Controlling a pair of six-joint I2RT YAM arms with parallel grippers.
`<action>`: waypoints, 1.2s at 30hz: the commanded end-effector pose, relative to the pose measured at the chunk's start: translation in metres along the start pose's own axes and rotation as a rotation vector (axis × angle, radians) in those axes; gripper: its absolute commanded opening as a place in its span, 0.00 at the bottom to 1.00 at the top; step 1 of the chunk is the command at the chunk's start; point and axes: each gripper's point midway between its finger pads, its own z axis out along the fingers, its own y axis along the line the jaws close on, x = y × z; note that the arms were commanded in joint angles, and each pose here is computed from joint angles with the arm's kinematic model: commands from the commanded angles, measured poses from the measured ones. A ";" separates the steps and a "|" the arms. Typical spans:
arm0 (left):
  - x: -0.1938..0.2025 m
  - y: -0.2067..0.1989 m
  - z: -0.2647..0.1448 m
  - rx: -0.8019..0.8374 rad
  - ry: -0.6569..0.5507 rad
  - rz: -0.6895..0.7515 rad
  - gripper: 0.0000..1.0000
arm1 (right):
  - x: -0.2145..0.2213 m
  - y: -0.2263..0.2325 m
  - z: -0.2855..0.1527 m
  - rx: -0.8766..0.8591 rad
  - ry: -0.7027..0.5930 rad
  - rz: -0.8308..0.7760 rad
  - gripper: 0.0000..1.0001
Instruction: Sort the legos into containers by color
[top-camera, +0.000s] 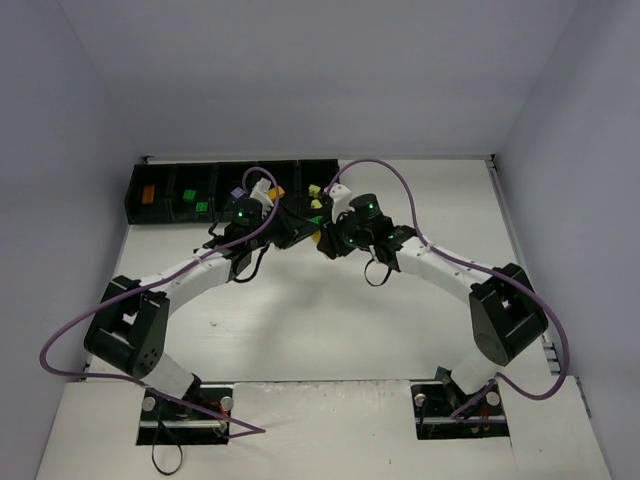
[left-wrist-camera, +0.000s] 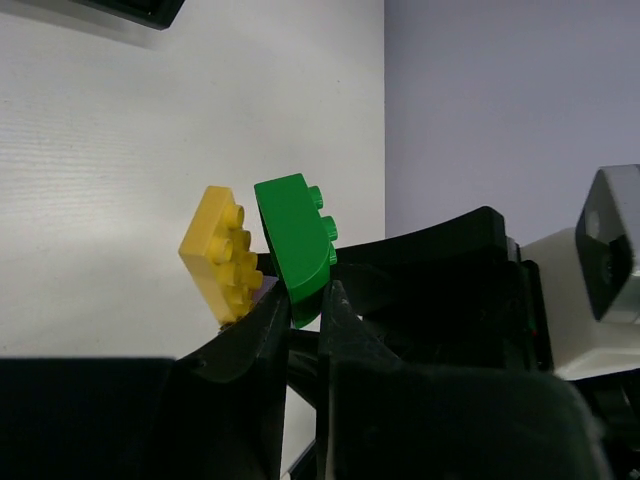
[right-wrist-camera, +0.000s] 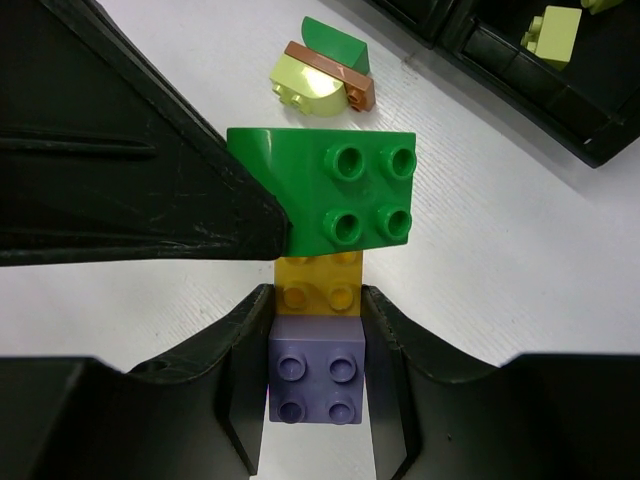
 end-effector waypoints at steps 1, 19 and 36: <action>-0.017 -0.041 -0.002 0.126 -0.052 0.027 0.00 | -0.012 -0.004 0.005 0.043 -0.058 -0.014 0.00; -0.116 0.016 -0.060 -0.039 -0.271 0.060 0.00 | -0.002 -0.019 0.003 0.096 -0.035 0.009 0.00; -0.291 0.152 -0.123 -0.448 -0.496 0.124 0.00 | -0.015 -0.014 -0.012 0.078 -0.057 -0.025 0.00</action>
